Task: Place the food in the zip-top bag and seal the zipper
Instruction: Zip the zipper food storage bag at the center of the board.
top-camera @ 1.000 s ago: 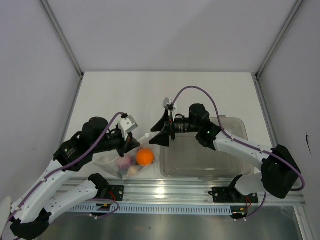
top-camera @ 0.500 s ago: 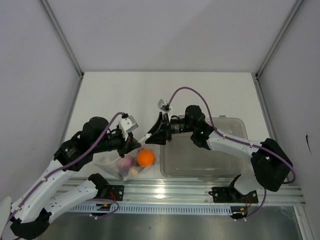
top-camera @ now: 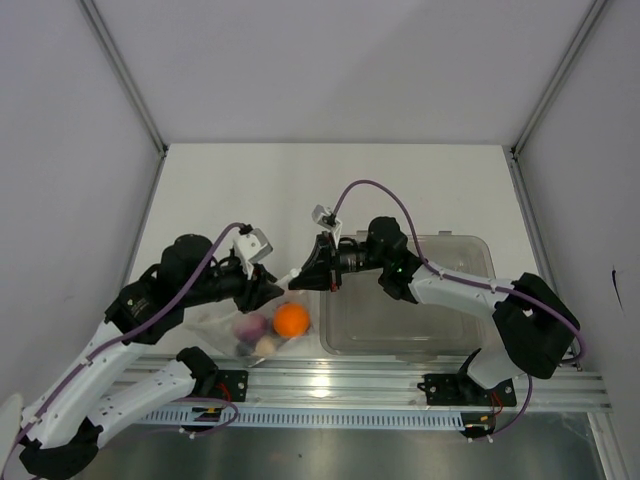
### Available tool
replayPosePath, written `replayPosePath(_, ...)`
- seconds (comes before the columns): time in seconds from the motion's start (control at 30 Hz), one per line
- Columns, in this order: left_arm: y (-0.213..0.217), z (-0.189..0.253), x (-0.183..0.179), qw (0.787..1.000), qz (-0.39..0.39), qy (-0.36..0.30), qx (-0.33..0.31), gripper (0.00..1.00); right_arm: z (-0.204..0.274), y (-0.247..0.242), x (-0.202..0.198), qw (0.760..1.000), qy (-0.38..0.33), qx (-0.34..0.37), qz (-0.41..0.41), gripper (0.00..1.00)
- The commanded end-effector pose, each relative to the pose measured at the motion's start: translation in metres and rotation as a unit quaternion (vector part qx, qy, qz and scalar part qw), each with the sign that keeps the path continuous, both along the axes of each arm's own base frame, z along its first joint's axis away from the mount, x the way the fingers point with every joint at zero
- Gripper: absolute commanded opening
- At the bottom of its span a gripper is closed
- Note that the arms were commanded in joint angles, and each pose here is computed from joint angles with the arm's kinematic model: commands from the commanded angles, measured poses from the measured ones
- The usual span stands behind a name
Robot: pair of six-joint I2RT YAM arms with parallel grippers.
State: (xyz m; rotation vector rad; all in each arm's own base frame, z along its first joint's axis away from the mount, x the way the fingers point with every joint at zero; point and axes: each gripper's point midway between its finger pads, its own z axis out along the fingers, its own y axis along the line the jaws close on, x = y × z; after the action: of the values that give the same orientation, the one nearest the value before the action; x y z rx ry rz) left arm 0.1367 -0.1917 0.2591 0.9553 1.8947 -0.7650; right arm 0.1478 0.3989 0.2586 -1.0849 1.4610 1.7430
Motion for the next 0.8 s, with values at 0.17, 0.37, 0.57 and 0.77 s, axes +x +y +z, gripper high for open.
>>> replayPosePath(0.17, -0.012, 0.047, 0.012, 0.997, 0.012, -0.043, -0.067, 0.65, 0.007, 0.002, -0.007, 1.000, -0.022, 0.012, -0.004, 0.00)
replayPosePath(0.37, -0.031, 0.052, 0.014, 0.996, -0.025, -0.027, -0.077, 0.53, 0.010, 0.002, -0.015, 0.999, -0.031, 0.014, -0.001, 0.00)
replayPosePath(0.57, -0.041, 0.043, 0.011, 0.995, -0.057, -0.007, -0.078, 0.40, 0.011, 0.000, -0.015, 0.999, -0.035, 0.015, -0.006, 0.00)
replayPosePath(0.77, -0.042, 0.037, 0.006, 0.992, -0.078, 0.022, -0.092, 0.29, 0.012, -0.002, -0.015, 0.999, -0.042, 0.014, -0.011, 0.00)
